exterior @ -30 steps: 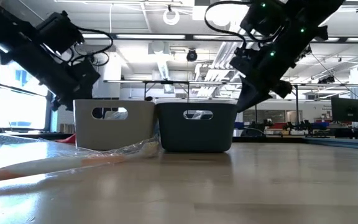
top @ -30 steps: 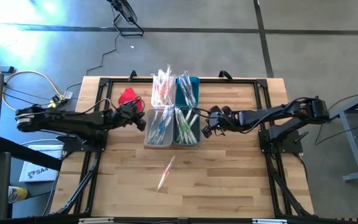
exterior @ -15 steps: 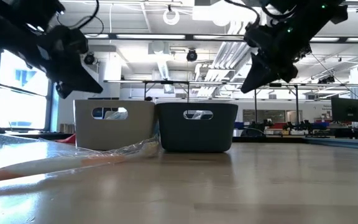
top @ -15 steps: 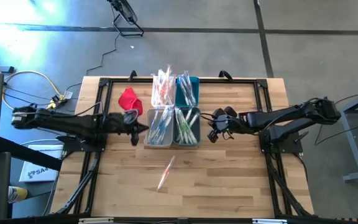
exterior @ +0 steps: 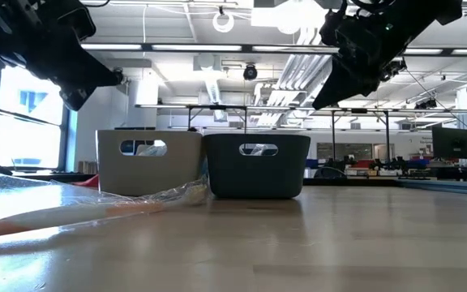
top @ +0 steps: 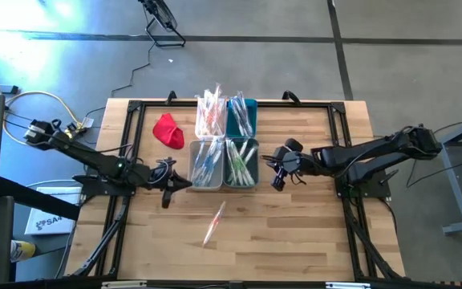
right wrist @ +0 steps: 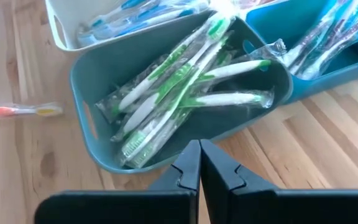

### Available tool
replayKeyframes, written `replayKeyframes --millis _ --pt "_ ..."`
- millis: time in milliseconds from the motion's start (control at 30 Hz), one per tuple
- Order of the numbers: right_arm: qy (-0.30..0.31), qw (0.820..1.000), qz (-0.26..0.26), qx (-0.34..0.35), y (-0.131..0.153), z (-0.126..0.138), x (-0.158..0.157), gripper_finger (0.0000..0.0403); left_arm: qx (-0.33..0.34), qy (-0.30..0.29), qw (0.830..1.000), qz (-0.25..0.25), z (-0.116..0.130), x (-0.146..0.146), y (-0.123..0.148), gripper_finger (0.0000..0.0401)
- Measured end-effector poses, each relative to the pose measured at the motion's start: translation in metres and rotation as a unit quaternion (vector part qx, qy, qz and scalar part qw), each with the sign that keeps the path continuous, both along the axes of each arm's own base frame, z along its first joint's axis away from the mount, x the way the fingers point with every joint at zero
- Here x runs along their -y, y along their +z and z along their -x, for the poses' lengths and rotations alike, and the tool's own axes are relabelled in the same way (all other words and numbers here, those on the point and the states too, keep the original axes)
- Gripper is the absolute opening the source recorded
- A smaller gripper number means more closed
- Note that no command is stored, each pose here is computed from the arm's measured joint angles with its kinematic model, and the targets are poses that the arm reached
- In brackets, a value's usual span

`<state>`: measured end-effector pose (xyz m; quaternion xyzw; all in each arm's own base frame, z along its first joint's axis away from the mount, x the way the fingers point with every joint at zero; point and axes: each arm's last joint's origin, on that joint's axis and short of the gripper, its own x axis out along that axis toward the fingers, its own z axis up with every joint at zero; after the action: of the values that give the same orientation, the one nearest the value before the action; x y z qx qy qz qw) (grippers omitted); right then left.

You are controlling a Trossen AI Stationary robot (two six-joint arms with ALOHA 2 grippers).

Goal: Pick & Place Toothbrushes
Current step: Put the orange toothbrush into the transparent bin

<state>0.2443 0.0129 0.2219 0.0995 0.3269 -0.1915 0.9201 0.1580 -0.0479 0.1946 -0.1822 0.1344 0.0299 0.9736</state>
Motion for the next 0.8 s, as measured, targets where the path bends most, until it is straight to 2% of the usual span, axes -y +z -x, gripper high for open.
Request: replayKeyframes --millis 200,500,700,800 --pt "0.004 1.000 0.006 -0.002 0.000 0.000 0.000 0.0002 -0.003 0.001 1.000 0.001 0.000 0.000 -0.001 0.0003" --pt "0.039 0.997 0.062 0.012 0.005 -0.005 0.005 0.0002 0.006 0.001 1.000 0.006 0.000 0.000 0.001 0.0003" --pt "0.066 0.993 0.095 0.023 0.009 -0.008 0.004 0.0002 0.008 0.011 0.999 0.044 0.000 0.000 0.001 0.0003" --pt "0.070 0.991 0.108 0.026 0.013 -0.006 0.005 0.0002 0.006 0.011 0.999 0.043 0.000 0.000 0.001 0.0003"
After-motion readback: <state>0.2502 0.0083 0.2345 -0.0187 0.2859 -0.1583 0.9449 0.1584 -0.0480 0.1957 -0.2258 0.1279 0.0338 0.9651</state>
